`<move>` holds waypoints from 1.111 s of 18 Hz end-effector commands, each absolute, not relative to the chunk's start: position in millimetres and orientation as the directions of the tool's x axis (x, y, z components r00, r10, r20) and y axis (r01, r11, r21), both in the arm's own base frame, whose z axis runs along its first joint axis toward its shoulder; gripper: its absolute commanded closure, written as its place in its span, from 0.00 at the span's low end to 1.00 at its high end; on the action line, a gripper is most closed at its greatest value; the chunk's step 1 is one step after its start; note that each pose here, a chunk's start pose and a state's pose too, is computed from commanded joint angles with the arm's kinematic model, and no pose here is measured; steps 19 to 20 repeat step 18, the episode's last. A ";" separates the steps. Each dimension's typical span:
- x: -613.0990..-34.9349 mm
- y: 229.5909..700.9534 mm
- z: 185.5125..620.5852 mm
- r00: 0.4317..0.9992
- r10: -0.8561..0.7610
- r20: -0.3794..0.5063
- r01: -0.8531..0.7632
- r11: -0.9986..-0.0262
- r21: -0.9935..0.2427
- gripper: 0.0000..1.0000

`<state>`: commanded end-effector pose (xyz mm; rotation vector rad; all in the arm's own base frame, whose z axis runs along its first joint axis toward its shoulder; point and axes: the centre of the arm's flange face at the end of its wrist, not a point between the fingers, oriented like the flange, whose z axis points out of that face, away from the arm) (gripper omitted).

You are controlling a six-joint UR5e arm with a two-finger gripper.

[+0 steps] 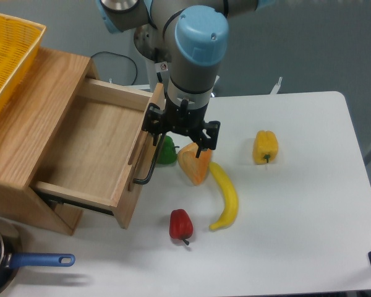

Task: Slide the top drawer open

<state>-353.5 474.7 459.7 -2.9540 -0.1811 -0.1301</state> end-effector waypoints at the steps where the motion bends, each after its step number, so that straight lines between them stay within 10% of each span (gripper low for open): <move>1: -357.2 469.9 462.0 0.994 0.072 0.081 0.085 -0.981 -0.174 0.00; 20: -415.5 443.5 431.5 0.991 -0.124 -0.043 -0.128 -0.987 -0.093 0.00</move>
